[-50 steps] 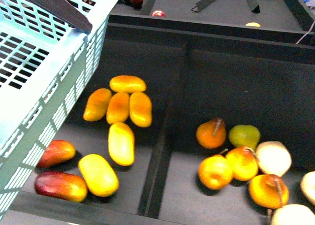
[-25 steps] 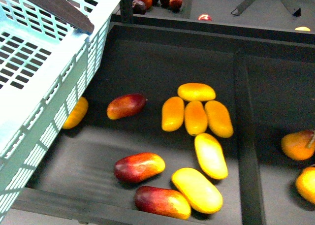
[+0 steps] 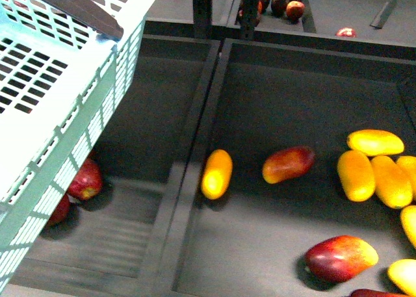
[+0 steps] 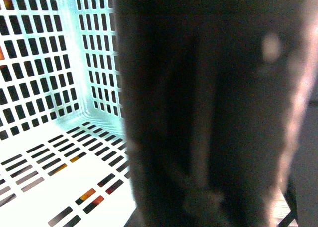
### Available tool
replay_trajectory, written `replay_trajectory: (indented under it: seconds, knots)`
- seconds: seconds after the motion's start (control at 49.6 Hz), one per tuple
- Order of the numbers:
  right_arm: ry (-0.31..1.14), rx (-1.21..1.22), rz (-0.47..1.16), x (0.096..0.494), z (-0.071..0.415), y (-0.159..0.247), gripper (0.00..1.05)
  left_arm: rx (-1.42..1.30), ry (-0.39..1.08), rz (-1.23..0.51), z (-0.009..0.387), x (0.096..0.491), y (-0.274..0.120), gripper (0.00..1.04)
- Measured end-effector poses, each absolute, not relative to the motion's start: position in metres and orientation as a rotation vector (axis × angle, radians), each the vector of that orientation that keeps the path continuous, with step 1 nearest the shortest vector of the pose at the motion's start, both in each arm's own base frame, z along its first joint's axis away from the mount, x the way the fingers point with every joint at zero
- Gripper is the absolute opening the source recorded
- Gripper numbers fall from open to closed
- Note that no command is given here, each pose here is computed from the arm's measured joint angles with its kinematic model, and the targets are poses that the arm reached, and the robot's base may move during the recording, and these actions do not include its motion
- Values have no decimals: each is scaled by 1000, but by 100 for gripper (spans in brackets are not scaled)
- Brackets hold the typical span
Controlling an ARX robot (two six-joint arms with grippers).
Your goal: Pick mango and avocado into basket
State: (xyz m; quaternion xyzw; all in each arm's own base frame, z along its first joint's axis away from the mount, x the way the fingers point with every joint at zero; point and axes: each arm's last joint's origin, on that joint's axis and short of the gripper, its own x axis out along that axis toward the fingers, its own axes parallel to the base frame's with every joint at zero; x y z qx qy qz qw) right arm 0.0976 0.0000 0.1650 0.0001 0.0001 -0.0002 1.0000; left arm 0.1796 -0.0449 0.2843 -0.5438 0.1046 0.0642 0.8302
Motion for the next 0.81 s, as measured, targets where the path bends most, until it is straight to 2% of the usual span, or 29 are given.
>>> replay_trajectory:
  seconds: [0.746,0.807]
  knots:
    - [1,0,1,98,165,0,97,-1150,217,145,284,180,-44,5]
    - [1,0,0,98,165,0,97,-1047,239,61,285,183,-48,5]
